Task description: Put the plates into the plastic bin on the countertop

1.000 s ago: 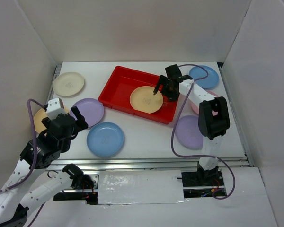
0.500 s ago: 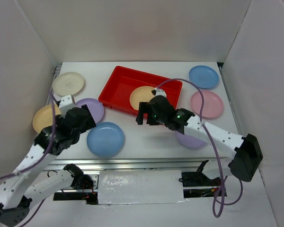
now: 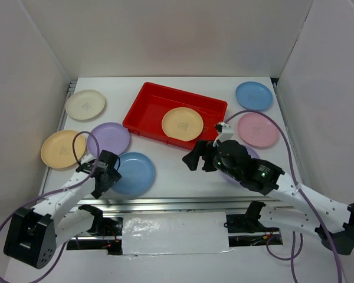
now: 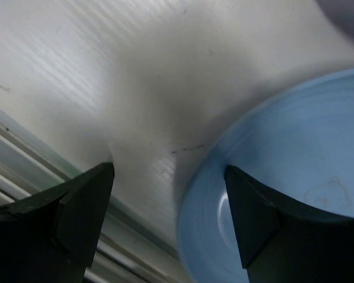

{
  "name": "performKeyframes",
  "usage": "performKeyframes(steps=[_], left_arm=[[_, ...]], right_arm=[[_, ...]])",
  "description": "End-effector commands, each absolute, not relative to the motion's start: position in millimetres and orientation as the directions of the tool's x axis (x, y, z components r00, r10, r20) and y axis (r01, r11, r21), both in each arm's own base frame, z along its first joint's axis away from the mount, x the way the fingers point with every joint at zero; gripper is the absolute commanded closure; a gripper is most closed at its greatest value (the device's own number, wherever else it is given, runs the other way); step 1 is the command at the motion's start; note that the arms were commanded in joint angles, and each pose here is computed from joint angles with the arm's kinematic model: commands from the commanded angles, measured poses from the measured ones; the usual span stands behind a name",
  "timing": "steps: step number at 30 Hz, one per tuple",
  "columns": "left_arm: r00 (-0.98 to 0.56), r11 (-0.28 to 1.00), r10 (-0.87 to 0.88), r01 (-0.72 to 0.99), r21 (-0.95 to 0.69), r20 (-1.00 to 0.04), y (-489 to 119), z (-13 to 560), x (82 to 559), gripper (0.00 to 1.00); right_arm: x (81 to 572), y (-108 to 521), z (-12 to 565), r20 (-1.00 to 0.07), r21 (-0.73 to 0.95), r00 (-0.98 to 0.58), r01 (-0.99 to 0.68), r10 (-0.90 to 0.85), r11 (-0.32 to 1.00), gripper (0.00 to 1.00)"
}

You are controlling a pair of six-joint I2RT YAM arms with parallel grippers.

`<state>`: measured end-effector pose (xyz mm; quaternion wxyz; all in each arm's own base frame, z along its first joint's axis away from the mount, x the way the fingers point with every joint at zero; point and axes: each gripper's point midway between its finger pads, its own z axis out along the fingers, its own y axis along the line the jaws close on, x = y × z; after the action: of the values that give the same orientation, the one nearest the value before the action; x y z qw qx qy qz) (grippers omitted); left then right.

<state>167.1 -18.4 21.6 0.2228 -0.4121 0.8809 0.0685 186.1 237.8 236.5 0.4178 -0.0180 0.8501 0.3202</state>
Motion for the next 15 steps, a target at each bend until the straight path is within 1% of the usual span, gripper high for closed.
performKeyframes(steps=[1, 2, 3, 4, 5, 6, 7, 8, 10, 11, 13, 14, 15], left_arm=[[-0.539, 0.640, -0.742, -0.747, -0.180, -0.399, -38.8, 3.3, 187.4, 0.12], [-0.549, 0.644, -0.741, -0.744, -0.179, -0.388, -41.6, -1.2, 186.0, 0.13], [-0.553, 0.648, -0.738, -0.741, -0.178, -0.386, -42.6, -4.6, 185.2, 0.18], [-0.558, 0.650, -0.735, -0.740, -0.170, -0.384, -42.4, -10.1, 182.5, 0.21], [-0.558, 0.652, -0.732, -0.740, -0.165, -0.391, -41.6, -11.5, 181.5, 0.33], [-0.552, 0.649, -0.734, -0.742, -0.168, -0.396, -41.0, -11.8, 180.0, 0.36], [-0.549, 0.646, -0.736, -0.744, -0.169, -0.396, -40.8, -11.8, 178.2, 0.42], [-0.547, 0.647, -0.736, -0.741, -0.178, -0.400, -41.3, -10.4, 177.7, 0.55], [-0.536, 0.646, -0.739, -0.737, -0.202, -0.408, -42.4, -5.4, 175.2, 0.62], [-0.532, 0.647, -0.739, -0.733, -0.212, -0.413, -42.6, -3.0, 174.7, 0.66], [-0.518, 0.646, -0.741, -0.725, -0.241, -0.427, -42.7, 3.3, 174.0, 0.71], [-0.521, 0.648, -0.739, -0.724, -0.238, -0.428, -41.4, 5.0, 170.6, 0.85], [-0.509, 0.647, -0.741, -0.715, -0.265, -0.438, -42.0, 11.7, 172.0, 0.92]], right_arm=[[178.8, 220.2, 229.3, -0.727, 0.514, -0.640, -0.266, 0.249, 0.816, 0.00], [177.9, 217.8, 230.8, -0.728, 0.517, -0.636, -0.264, 0.257, 0.814, 0.00], [176.1, 215.8, 231.8, -0.728, 0.520, -0.635, -0.263, 0.260, 0.812, 0.00], [173.9, 213.8, 236.6, -0.731, 0.528, -0.628, -0.270, 0.269, 0.805, 0.00], [173.5, 210.7, 239.4, -0.733, 0.531, -0.621, -0.266, 0.278, 0.805, 0.00], [172.6, 209.8, 239.7, -0.734, 0.530, -0.619, -0.267, 0.278, 0.804, 0.00], [171.8, 209.3, 239.2, -0.733, 0.531, -0.620, -0.266, 0.279, 0.805, 0.00], [172.4, 208.0, 239.1, -0.735, 0.529, -0.617, -0.261, 0.282, 0.808, 0.00], [172.3, 207.3, 238.0, -0.735, 0.527, -0.616, -0.258, 0.282, 0.810, 0.00], [172.5, 206.8, 237.1, -0.733, 0.529, -0.617, -0.252, 0.287, 0.810, 0.00], [173.1, 206.9, 233.6, -0.731, 0.527, -0.620, -0.247, 0.285, 0.813, 0.00], [173.4, 207.9, 233.9, -0.729, 0.532, -0.620, -0.247, 0.290, 0.810, 0.00], [174.5, 207.0, 230.5, -0.728, 0.528, -0.621, -0.240, 0.290, 0.814, 0.00]])
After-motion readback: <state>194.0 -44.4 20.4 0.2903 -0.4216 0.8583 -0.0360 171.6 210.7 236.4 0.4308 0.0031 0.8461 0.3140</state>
